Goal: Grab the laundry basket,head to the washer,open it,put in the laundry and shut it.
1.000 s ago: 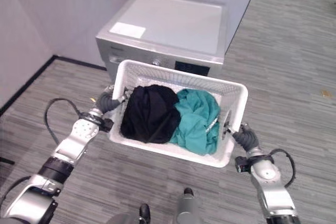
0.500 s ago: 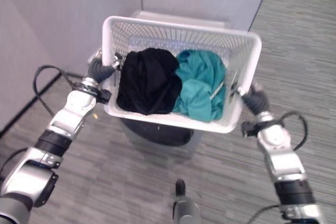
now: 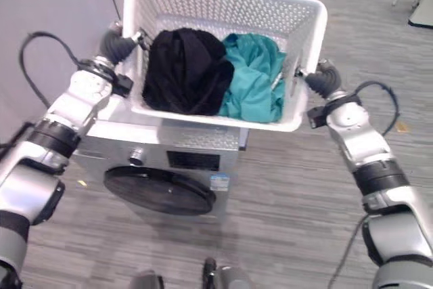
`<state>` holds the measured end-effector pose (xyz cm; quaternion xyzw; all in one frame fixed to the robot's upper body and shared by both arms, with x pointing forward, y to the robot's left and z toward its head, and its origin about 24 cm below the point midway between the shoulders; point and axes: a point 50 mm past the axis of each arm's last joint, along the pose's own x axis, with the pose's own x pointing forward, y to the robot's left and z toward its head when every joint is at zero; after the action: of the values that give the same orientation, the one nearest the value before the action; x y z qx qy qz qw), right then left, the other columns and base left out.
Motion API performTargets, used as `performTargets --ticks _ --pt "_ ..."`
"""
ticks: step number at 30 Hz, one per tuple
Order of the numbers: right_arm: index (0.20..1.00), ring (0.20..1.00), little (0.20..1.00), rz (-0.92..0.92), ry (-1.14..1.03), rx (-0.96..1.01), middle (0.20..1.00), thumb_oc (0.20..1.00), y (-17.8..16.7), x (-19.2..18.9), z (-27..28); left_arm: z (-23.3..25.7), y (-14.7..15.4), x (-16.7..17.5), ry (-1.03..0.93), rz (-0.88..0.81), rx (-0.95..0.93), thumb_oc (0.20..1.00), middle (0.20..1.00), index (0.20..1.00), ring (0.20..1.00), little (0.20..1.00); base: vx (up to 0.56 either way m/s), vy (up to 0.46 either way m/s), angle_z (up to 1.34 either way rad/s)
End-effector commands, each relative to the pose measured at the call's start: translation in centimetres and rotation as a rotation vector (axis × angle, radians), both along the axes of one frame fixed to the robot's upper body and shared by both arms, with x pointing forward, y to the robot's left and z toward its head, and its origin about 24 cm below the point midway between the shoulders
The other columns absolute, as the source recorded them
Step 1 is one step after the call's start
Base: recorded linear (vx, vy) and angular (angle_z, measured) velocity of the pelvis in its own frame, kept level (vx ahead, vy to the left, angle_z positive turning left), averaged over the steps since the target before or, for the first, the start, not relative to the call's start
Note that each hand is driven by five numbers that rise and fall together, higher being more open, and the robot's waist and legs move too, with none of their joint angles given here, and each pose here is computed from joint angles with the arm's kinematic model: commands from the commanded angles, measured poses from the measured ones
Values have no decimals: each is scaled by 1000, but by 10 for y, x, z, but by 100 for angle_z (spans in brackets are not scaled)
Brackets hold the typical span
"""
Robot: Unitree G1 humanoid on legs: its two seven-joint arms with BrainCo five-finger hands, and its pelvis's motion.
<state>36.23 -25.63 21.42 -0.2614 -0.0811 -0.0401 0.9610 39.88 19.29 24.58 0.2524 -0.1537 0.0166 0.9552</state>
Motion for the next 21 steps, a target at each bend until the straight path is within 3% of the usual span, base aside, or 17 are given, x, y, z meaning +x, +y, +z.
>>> performTargets --ticks 1,13,21 --pt "200 200 200 58 -32 -17 200 200 5 -2 12 17 -14 -6 -93 -77 -11 200 200 200 200 200 208 140 -45" --pt "200 200 200 160 59 -10 200 200 49 22 -2 -2 -46 -4 -67 -133 74 200 200 200 200 200 140 107 -26" --pt "200 200 200 173 136 -65 200 200 87 53 16 8 -49 18 -4 -18 238 200 200 200 200 200 55 54 1"
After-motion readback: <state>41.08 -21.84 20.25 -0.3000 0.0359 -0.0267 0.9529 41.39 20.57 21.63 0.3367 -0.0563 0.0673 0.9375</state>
